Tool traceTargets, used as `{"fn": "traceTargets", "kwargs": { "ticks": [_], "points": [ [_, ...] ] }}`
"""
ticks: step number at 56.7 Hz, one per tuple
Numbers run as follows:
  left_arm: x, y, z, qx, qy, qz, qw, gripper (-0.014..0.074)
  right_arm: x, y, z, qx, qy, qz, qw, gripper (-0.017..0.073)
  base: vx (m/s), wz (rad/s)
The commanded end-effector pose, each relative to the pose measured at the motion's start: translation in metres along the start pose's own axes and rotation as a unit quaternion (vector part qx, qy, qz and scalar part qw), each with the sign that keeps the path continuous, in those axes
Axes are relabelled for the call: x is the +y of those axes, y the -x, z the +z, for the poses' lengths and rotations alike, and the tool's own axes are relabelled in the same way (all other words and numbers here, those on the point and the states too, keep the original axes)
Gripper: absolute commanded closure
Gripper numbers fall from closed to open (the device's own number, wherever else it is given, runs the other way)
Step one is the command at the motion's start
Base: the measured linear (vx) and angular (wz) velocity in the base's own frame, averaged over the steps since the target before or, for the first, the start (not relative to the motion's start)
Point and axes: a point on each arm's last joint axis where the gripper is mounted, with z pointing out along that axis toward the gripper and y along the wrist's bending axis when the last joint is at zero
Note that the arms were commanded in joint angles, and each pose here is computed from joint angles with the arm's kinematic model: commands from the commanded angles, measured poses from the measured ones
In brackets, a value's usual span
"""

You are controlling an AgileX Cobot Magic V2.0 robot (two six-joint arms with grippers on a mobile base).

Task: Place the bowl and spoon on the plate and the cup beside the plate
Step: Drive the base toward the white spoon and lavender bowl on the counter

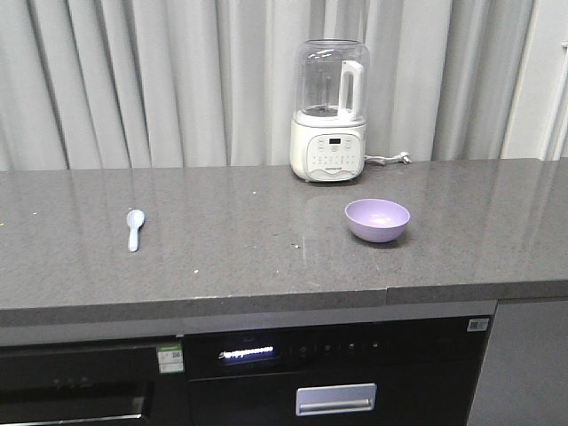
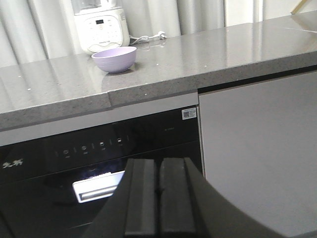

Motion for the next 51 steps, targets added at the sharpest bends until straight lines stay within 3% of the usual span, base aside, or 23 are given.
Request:
{"fn": "traceTargets", "kwargs": {
  "ticks": [1, 51],
  "points": [
    [-0.0008, 0.0174, -0.0034, -0.064, -0.004, 0.0, 0.998, 0.06, 0.0006, 0.0061, -0.0003, -0.039, 0.003, -0.005, 0.999, 0.0568, 0.25, -0.13],
    [-0.0008, 0.0174, -0.0034, -0.064, -0.004, 0.0, 0.998, 0.06, 0.0006, 0.0062, -0.0003, -0.04, 0.003, -0.005, 0.999, 0.0568, 0.35, 0.06]
  ]
}}
